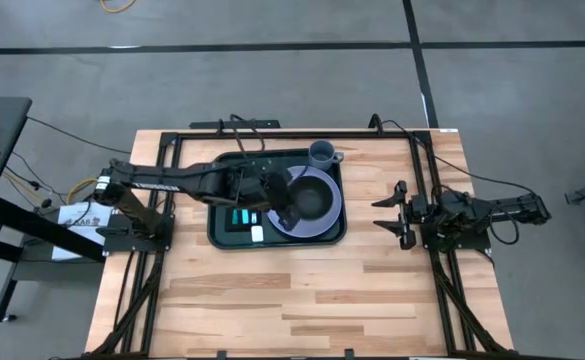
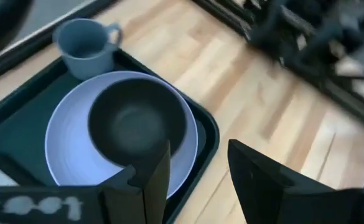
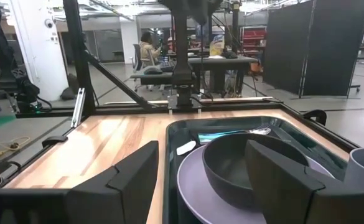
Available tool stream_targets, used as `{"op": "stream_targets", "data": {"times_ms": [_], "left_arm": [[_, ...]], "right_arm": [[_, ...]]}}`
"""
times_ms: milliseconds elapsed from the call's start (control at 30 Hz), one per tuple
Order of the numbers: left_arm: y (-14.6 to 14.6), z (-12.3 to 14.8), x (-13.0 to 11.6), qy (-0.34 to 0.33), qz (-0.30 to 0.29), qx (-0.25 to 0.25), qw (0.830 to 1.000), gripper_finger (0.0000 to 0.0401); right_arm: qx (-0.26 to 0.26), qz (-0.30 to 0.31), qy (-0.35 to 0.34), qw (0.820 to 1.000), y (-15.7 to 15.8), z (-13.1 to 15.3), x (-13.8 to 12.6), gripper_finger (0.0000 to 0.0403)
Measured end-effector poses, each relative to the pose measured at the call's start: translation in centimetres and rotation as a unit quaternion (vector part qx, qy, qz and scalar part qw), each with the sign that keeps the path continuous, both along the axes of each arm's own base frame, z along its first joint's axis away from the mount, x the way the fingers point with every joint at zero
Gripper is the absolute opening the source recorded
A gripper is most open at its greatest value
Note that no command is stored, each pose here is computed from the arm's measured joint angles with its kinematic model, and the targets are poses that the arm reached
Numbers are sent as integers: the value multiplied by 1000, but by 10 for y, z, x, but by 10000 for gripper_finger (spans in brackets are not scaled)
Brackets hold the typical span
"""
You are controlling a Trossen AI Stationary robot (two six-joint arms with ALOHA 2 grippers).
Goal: Set up tray
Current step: Return to Home Position
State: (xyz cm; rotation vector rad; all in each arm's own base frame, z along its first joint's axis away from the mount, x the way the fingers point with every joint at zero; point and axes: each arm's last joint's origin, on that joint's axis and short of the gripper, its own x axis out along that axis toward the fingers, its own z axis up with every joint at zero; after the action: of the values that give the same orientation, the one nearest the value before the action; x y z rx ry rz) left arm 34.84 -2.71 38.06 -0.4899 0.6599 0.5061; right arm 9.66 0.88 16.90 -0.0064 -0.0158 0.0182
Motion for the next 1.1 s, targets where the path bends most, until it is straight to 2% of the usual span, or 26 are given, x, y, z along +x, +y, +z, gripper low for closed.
{"op": "stream_targets", "data": {"times_ms": [167, 333, 433, 567, 767, 933, 1033, 1100], "left_arm": [[-14, -20, -1, 19, -119, 30, 992, 149], [-34, -56, -13, -12, -245, 37, 969, 149], [-43, -76, -28, -40, -288, 38, 956, 149], [-52, -104, -56, -111, -313, 41, 942, 149], [-61, -132, -96, -252, -335, 30, 907, 149], [-55, -144, -132, -300, -356, 13, 885, 149], [-47, -154, -156, -312, -354, 2, 882, 149], [-43, -160, -169, -318, -359, 13, 877, 149]], "right_arm": [[0, 0, 0, 1000, 0, 0, 0, 230], [0, 0, 0, 1000, 0, 0, 0, 230], [0, 0, 0, 1000, 0, 0, 0, 230], [0, -1, 0, 1000, 0, 0, 0, 230], [0, -1, 0, 1000, 0, 0, 0, 230], [0, -1, 0, 1000, 0, 0, 0, 230], [0, -1, 0, 1000, 0, 0, 0, 230], [0, -1, 0, 1000, 0, 0, 0, 230]]}}
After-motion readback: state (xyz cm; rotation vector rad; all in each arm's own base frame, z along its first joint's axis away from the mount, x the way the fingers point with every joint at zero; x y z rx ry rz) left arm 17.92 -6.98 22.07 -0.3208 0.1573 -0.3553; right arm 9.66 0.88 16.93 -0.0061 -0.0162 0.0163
